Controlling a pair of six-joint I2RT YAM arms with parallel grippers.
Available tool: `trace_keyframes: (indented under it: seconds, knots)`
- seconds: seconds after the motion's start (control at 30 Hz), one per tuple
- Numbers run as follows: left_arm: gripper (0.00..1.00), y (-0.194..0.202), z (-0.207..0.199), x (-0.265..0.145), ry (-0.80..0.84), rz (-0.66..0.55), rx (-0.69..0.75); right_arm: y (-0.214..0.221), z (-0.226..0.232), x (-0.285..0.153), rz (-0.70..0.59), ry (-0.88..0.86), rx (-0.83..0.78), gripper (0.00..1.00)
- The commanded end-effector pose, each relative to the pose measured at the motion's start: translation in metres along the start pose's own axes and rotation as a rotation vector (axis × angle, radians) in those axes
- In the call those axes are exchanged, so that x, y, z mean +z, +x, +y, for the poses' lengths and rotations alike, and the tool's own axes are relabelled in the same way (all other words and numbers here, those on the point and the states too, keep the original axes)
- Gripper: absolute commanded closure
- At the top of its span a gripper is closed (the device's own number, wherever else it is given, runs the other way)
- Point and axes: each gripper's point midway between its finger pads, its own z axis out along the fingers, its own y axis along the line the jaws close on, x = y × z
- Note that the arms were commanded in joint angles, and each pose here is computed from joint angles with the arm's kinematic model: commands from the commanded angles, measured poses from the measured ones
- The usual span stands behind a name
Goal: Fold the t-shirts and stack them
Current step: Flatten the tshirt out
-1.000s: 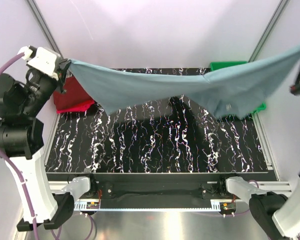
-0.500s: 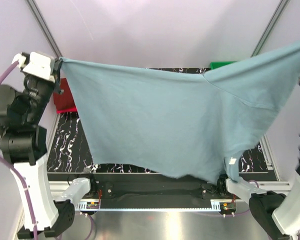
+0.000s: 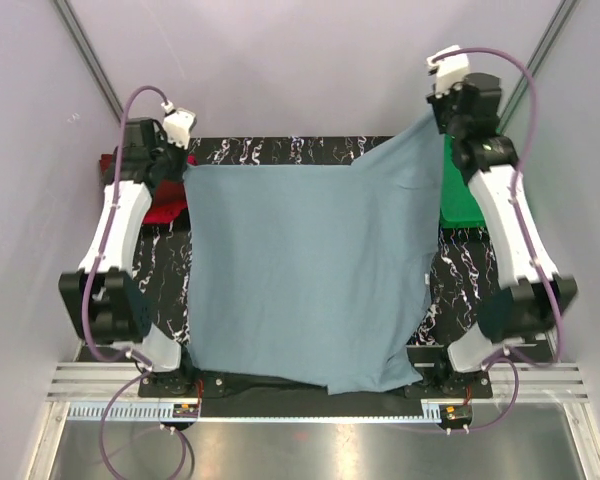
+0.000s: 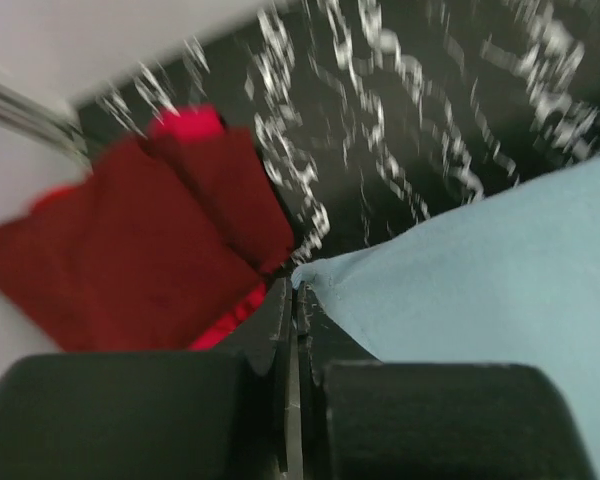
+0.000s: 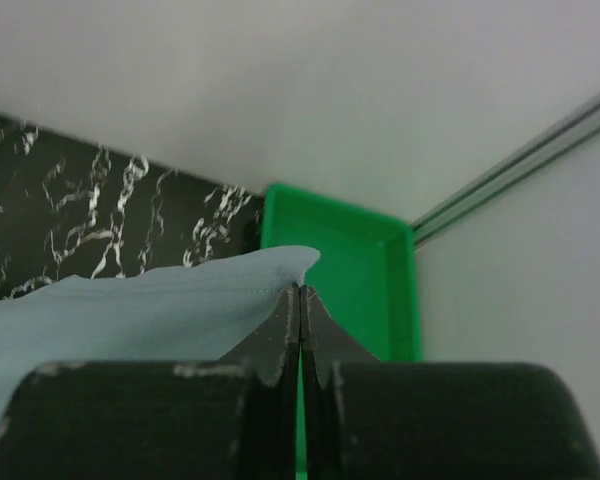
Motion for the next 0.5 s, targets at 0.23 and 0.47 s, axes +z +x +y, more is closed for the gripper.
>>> trace_keyframes:
  seconds: [0.23, 0.47]
  knots:
    - [1.0, -0.041, 0.043, 0.054, -0.098, -0.096, 0.03, -0.058, -0.017, 0.088, -0.175, 0.063, 0.041, 1.0]
    - [1.0, -0.035, 0.022, 0.055, -0.043, -0.091, 0.014, -0.021, 0.008, 0.094, -0.097, -0.007, 0.035, 1.0]
